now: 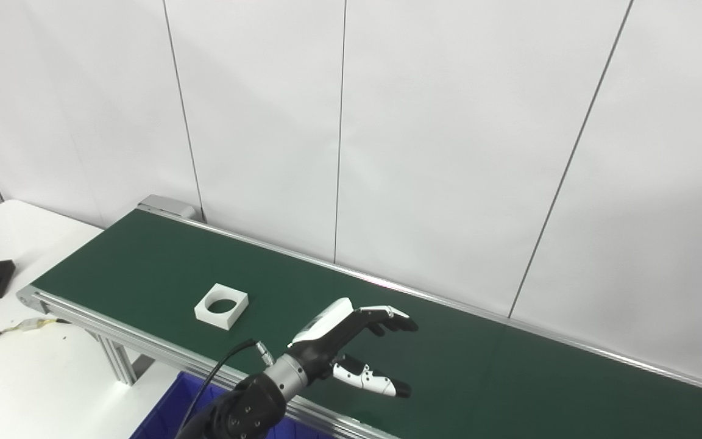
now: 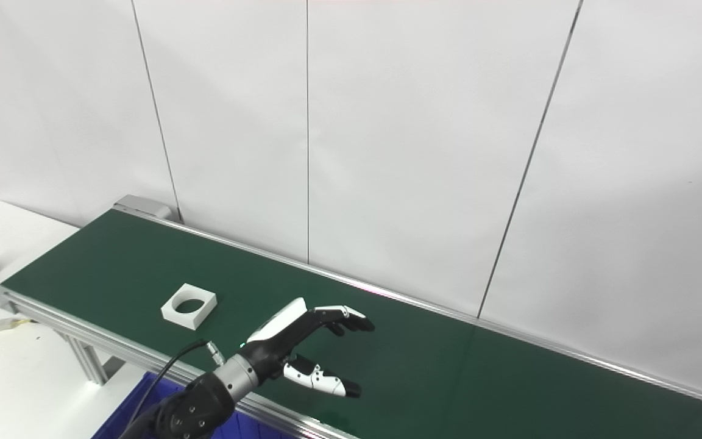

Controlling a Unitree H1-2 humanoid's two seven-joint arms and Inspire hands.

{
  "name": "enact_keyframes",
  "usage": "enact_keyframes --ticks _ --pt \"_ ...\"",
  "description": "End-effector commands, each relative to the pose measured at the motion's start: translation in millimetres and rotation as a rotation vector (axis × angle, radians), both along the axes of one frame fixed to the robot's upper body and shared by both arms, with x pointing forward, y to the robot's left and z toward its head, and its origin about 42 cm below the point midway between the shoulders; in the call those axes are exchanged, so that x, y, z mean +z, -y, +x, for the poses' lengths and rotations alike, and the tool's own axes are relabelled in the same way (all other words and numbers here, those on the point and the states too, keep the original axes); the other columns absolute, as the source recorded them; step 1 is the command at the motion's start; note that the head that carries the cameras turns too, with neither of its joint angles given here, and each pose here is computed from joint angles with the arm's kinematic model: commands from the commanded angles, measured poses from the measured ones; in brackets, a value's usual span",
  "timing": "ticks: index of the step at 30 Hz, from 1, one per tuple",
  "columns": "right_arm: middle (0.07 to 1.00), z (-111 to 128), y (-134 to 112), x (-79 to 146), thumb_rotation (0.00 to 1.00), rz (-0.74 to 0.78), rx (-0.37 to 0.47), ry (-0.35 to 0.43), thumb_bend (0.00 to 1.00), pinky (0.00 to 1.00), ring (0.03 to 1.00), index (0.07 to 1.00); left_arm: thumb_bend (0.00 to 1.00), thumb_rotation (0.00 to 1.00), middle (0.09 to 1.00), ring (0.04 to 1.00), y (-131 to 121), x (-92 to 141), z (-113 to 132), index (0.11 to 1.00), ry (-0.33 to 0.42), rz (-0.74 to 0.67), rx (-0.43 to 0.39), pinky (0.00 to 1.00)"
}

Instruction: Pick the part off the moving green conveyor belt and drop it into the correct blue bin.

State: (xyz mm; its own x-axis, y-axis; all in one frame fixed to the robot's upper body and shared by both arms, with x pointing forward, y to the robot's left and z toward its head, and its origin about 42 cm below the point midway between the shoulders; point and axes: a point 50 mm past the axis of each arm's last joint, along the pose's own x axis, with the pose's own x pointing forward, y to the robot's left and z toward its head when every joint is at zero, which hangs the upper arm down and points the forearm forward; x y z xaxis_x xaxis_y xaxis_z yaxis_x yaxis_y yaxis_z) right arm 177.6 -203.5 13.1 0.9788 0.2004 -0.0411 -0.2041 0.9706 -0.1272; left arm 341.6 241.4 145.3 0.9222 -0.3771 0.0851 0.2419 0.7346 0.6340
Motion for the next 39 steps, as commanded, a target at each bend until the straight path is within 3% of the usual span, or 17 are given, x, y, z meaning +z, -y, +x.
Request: enact_keyframes --ticks 1,12,14,17,27,39 --pt "0.79 6.3 -2.8 12.4 0.53 0.022 0.009 0.091 0.47 0.62 0.733 0.87 0.79 0.4 0.786 0.784 -7.0 24.1 17.0 0.756 0.085 -0.019 0.019 0.73" --pt "0.793 6.6 -5.4 12.1 0.58 0.018 0.005 0.092 0.53 0.61 0.737 0.874 0.84 0.35 0.784 0.791 -26.2 35.9 38.6 0.764 0.077 0.113 0.074 0.78" --pt "0.793 7.0 -6.3 12.2 0.58 0.021 0.007 0.093 0.53 0.61 0.736 0.876 0.83 0.27 0.82 0.832 -29.1 40.0 43.1 0.776 0.06 0.133 0.064 0.77" --pt "0.793 7.3 -7.1 12.2 0.58 0.022 0.008 0.093 0.53 0.61 0.738 0.874 0.83 0.24 0.839 0.854 -32.7 44.2 46.7 0.787 0.044 0.167 0.063 0.77" --pt "0.79 7.5 -8.2 12.3 0.59 0.032 0.006 0.092 0.55 0.61 0.732 0.868 0.89 0.25 0.847 0.861 -60.2 50.4 64.2 0.804 0.06 0.254 0.073 0.77" --pt "0.793 5.4 -11.9 14.4 0.59 0.028 0.009 0.099 0.53 0.6 0.735 0.871 0.95 0.22 0.9 0.905 -91.5 57.7 77.2 0.854 -0.028 0.422 0.11 0.85"
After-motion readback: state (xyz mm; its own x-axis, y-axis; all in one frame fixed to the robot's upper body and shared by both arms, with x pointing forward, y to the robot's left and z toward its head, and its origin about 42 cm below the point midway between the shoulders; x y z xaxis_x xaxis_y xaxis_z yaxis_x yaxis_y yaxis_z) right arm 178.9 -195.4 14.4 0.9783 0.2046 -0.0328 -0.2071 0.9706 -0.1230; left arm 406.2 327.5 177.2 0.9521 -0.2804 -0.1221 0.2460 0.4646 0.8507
